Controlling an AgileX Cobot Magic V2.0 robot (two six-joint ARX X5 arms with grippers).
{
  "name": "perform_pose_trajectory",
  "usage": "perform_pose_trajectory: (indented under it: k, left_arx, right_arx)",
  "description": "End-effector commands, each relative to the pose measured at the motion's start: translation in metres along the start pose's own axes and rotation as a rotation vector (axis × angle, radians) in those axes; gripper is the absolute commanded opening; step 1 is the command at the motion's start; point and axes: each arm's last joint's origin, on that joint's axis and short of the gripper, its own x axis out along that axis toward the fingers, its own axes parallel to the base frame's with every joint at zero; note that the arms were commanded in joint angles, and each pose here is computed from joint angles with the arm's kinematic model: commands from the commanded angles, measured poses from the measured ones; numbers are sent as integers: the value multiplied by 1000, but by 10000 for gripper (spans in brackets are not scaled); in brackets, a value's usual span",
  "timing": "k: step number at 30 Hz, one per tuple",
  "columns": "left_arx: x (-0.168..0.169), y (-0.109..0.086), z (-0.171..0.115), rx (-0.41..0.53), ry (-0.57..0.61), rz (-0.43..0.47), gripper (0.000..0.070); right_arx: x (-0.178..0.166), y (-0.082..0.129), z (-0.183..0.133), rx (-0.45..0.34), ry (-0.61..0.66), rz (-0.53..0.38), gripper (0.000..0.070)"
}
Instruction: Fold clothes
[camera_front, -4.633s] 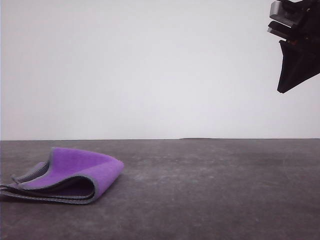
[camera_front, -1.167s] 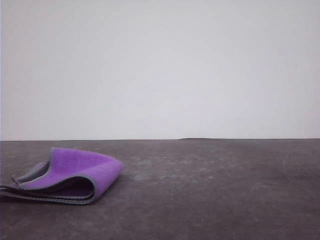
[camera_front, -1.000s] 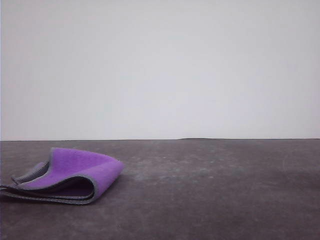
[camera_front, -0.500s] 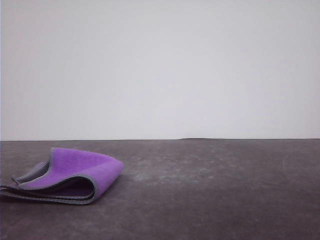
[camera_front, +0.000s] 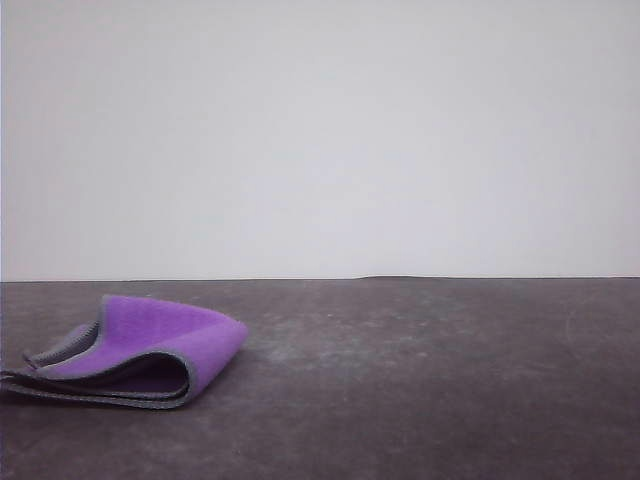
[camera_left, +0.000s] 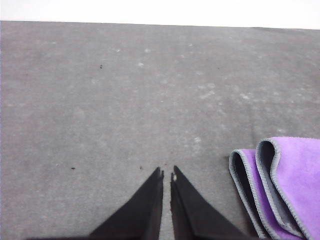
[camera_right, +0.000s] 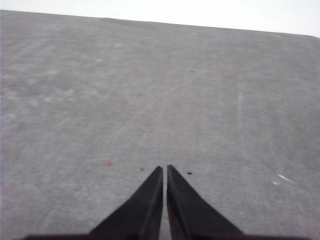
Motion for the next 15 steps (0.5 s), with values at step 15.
perform_pose_trajectory:
  k: [15]
  left_arx:
    - [2,0,-7,-6,28,2,17]
  right_arx:
    - [-1,-1,-2,31,-49,-33,7]
